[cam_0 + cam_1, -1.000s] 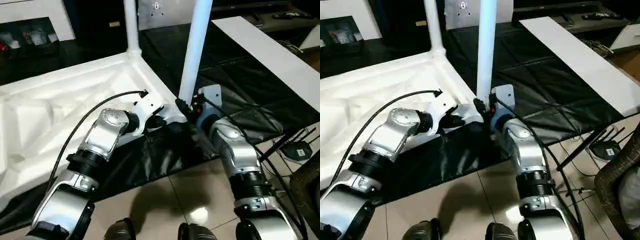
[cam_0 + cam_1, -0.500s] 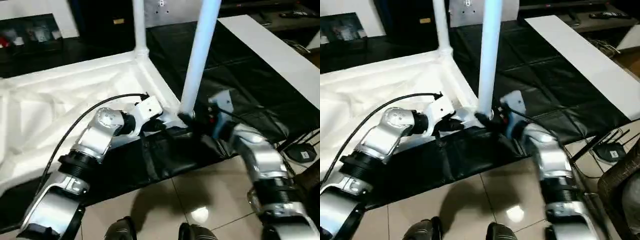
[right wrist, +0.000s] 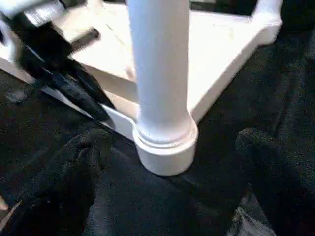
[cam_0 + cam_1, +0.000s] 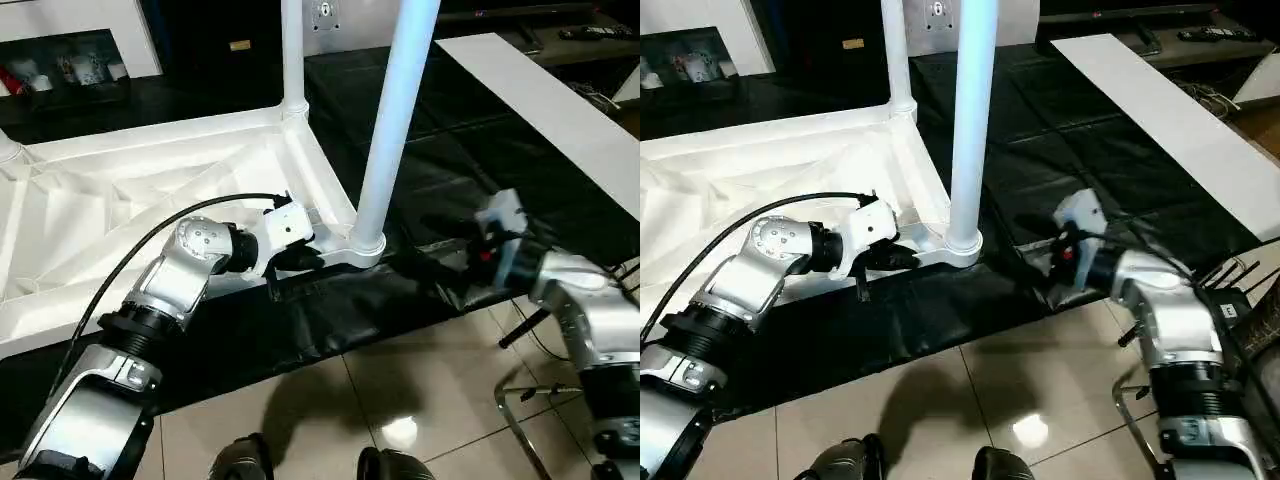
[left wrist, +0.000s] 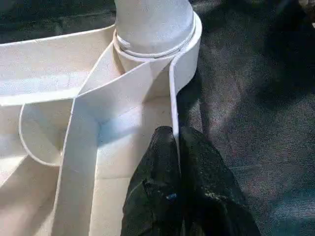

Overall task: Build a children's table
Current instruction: Rotate leg to tighten

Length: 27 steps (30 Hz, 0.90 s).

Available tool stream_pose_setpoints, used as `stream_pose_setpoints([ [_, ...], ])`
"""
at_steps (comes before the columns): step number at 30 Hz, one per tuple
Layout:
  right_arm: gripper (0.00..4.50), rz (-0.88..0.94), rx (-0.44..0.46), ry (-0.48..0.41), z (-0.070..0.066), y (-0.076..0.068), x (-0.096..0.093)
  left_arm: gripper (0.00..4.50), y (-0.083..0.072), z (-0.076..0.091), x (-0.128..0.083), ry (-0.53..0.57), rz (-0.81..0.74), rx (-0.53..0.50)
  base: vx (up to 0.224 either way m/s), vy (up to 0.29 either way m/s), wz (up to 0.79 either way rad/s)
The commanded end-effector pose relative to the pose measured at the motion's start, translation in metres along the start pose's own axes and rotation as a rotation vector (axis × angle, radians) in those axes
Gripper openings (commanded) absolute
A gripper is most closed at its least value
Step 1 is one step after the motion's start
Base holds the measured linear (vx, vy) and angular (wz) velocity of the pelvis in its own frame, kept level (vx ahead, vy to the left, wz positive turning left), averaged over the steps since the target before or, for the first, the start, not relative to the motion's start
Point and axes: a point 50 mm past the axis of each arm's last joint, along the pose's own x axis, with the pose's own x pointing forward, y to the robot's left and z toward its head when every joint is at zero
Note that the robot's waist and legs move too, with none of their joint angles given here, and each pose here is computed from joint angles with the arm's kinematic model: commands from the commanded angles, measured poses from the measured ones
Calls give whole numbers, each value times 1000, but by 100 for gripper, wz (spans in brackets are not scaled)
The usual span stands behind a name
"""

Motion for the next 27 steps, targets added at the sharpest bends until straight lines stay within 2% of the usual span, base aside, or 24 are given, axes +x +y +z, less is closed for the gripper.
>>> stream_pose_setpoints([
  [1,449,16,10,-19,1,4,-4,0,-1,5,3,-14,-13,41,0,0,0],
  [4,449,4,22,-36,-1,10,-1,0,1,10,4,-66,36,19,0,0,0],
  [5,450,-6,33,-48,-1,14,2,44,2,12,4,-93,47,-4,0,0,0],
  [7,450,1,41,-64,-2,23,5,44,2,17,1,-142,51,-14,0,0,0],
  [10,450,0,52,-69,-2,29,8,82,1,22,-4,-185,52,-20,0,0,0],
  [13,450,-35,105,-60,-6,37,12,99,1,25,-17,-245,82,-14,0,0,0],
  [15,450,-34,139,-88,-5,44,13,121,-1,26,-26,-284,110,-26,0,0,0],
  [16,450,-43,158,-134,-2,48,14,121,-4,24,-31,-311,139,-64,0,0,0],
  [17,450,-100,150,-175,1,56,16,133,-13,19,-40,-356,217,-147,0,0,0],
  [18,450,-100,150,-175,1,56,16,140,-13,19,-40,-356,217,-147,0,0,0],
  [20,450,-215,115,-155,-2,61,17,140,-23,13,-46,-398,306,-235,0,0,0],
  [22,450,-229,111,-144,-4,67,18,140,-30,7,-50,-419,379,-305,0,0,0],
  [24,450,-232,156,-139,-8,82,25,140,-47,-8,-56,-447,589,-463,0,0,0],
  [25,450,-223,169,-145,-9,86,32,140,-53,-14,-56,-424,714,-495,-21,-1,19],
  [27,450,-223,176,-146,-10,88,42,140,-61,-16,-53,-408,813,-520,8,-29,51],
])
